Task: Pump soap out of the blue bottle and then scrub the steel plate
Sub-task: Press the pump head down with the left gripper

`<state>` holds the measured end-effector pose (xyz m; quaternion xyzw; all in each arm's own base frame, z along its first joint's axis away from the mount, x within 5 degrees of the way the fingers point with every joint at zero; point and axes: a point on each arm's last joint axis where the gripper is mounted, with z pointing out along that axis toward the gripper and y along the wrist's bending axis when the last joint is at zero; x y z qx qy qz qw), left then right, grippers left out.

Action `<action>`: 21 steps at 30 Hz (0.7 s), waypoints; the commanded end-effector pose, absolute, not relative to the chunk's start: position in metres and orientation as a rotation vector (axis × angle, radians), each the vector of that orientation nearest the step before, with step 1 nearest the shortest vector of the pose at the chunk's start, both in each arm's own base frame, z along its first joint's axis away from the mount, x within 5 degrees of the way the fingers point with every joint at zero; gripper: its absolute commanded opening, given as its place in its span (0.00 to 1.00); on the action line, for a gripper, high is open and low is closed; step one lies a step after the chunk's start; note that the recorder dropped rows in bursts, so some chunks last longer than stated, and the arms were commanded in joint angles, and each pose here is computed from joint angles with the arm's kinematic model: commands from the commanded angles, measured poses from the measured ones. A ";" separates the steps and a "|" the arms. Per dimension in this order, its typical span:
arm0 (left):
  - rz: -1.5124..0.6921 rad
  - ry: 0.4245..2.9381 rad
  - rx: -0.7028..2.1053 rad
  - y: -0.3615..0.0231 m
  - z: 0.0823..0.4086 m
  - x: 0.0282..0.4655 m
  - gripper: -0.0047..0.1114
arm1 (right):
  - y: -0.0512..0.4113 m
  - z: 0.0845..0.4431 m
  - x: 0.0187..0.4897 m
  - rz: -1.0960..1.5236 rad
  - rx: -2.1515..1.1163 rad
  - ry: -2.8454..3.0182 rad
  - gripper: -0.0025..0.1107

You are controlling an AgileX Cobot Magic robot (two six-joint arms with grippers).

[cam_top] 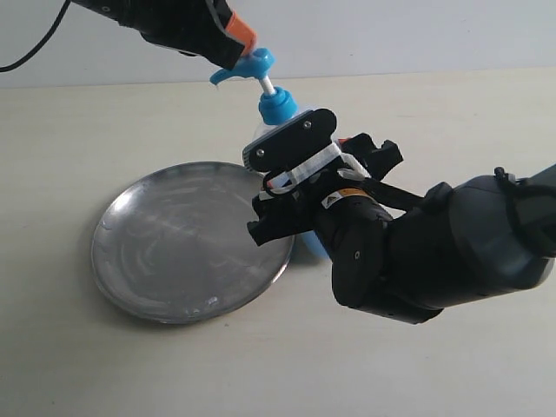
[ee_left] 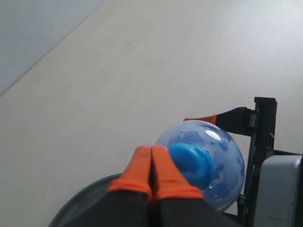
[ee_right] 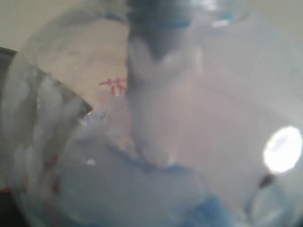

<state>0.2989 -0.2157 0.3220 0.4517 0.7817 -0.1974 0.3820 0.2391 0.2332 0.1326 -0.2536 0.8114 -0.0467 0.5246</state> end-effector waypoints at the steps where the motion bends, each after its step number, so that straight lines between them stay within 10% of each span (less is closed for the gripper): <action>1: -0.508 2.015 1.172 -0.216 0.316 0.300 0.04 | 0.234 0.124 0.237 -0.095 -0.650 1.999 0.02; 21: -0.559 2.058 1.220 -0.217 0.313 0.294 0.04 | 0.234 0.124 0.237 -0.095 -0.650 1.999 0.02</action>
